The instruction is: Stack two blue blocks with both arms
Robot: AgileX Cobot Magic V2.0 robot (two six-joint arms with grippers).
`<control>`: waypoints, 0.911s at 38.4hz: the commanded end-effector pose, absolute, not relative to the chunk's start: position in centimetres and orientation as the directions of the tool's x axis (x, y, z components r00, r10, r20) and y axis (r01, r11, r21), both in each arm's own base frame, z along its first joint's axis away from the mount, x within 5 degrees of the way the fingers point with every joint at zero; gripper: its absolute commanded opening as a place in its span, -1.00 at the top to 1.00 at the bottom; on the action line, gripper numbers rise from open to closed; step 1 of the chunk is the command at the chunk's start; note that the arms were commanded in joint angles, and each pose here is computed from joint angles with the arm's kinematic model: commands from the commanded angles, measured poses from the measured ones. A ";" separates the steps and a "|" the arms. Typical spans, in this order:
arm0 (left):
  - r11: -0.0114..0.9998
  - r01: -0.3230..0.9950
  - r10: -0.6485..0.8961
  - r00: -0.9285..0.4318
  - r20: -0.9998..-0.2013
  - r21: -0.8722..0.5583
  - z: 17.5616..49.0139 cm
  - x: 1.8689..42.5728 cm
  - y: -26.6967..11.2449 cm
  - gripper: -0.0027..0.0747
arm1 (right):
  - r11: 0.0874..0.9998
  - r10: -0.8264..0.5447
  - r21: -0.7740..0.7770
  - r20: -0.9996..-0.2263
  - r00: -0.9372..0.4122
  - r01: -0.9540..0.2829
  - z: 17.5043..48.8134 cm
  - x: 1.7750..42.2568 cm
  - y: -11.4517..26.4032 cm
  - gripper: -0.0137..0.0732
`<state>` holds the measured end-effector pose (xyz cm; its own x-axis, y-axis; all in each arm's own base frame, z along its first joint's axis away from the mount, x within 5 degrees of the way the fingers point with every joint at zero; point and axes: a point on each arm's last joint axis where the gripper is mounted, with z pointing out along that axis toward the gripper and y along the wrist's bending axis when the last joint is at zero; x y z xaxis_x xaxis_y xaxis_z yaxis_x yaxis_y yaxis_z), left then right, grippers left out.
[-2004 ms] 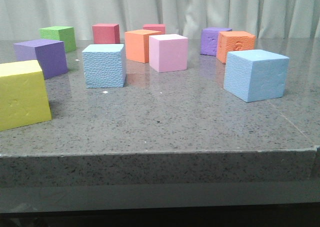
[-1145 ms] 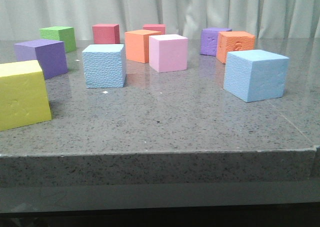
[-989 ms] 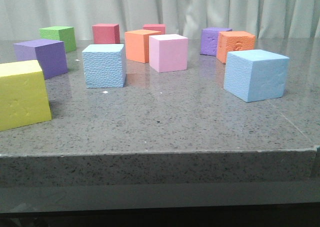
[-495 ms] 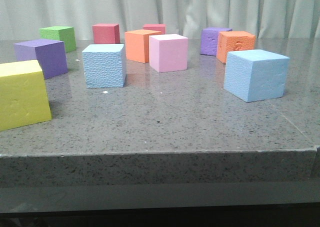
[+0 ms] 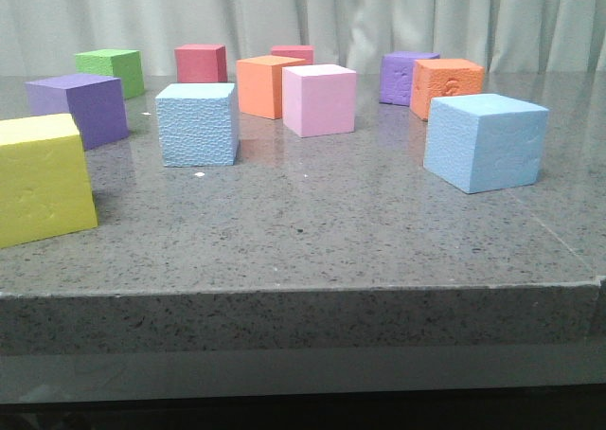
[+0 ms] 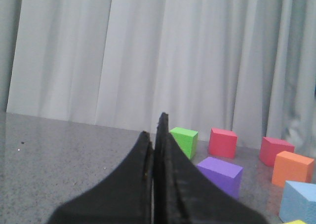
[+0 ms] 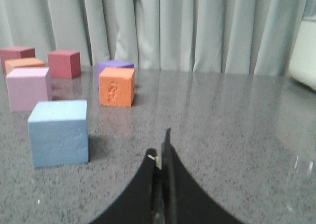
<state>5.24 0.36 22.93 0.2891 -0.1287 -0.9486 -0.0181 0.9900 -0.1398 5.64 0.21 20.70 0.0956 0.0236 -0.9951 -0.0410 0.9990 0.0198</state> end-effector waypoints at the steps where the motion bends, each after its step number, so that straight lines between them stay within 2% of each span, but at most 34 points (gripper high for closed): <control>1: 0.990 0.000 -0.127 0.435 -0.892 -0.141 24.2 4.6 0.4 0.98 | 1.000 0.009 0.005 -0.965 0.261 -0.017 22.5 5.2 0.0 0.84; 6: 0.990 0.007 -0.124 0.498 -0.859 -0.138 25.6 4.1 0.4 0.98 | 1.000 0.011 0.006 -0.949 0.316 -0.018 24.6 4.6 0.0 0.84; 10: 0.991 0.014 -0.123 0.530 -0.839 -0.136 28.1 3.6 0.4 0.98 | 1.000 0.013 0.005 -0.937 0.348 -0.026 27.2 3.8 0.0 0.84; 13: 0.990 0.015 -0.127 0.491 -0.862 -0.137 30.4 3.8 0.3 0.98 | 0.999 0.014 0.002 -0.938 0.346 -0.033 29.5 3.5 0.1 0.84; 16: 0.992 0.003 -0.117 0.366 -0.923 -0.124 32.7 4.8 0.2 0.98 | 0.999 0.011 -0.002 -0.962 0.272 -0.045 31.5 3.9 0.2 0.84; 19: 0.997 -0.022 -0.073 0.207 -0.976 -0.079 34.7 6.4 0.2 0.98 | 0.998 0.002 -0.005 -0.993 0.117 -0.063 33.4 5.4 0.4 0.84; 22: 0.997 -0.034 -0.069 0.077 -0.995 -0.072 36.0 8.1 0.3 0.98 | 0.996 -0.010 -0.005 -0.998 -0.067 -0.084 34.7 7.3 0.7 0.84; 25: 0.997 -0.039 -0.072 0.005 -0.997 -0.072 36.6 9.3 0.4 0.98 | 0.995 -0.020 -0.002 -0.983 -0.185 -0.096 35.5 8.8 0.9 0.84; 28: 0.996 -0.042 -0.074 -0.039 -0.996 -0.072 36.3 10.3 0.4 0.98 | 0.995 -0.023 0.000 -0.973 -0.230 -0.100 36.1 9.9 0.9 0.84; 33: 0.996 -0.043 -0.074 -0.047 -0.996 -0.072 36.3 10.6 0.4 0.98 | 0.995 -0.021 0.000 -0.976 -0.218 -0.097 36.2 10.3 0.9 0.83; 35: 0.996 -0.043 -0.074 -0.049 -0.996 -0.072 36.2 10.6 0.4 0.89 | 0.995 -0.021 0.000 -0.975 -0.219 -0.097 36.2 10.3 0.9 0.74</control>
<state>10.48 0.48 34.39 -0.1510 -0.0822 -0.9851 -0.0573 0.9956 -0.0743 10.04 1.08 34.51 -0.3165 -0.0139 -0.9485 -0.1105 0.9936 0.0223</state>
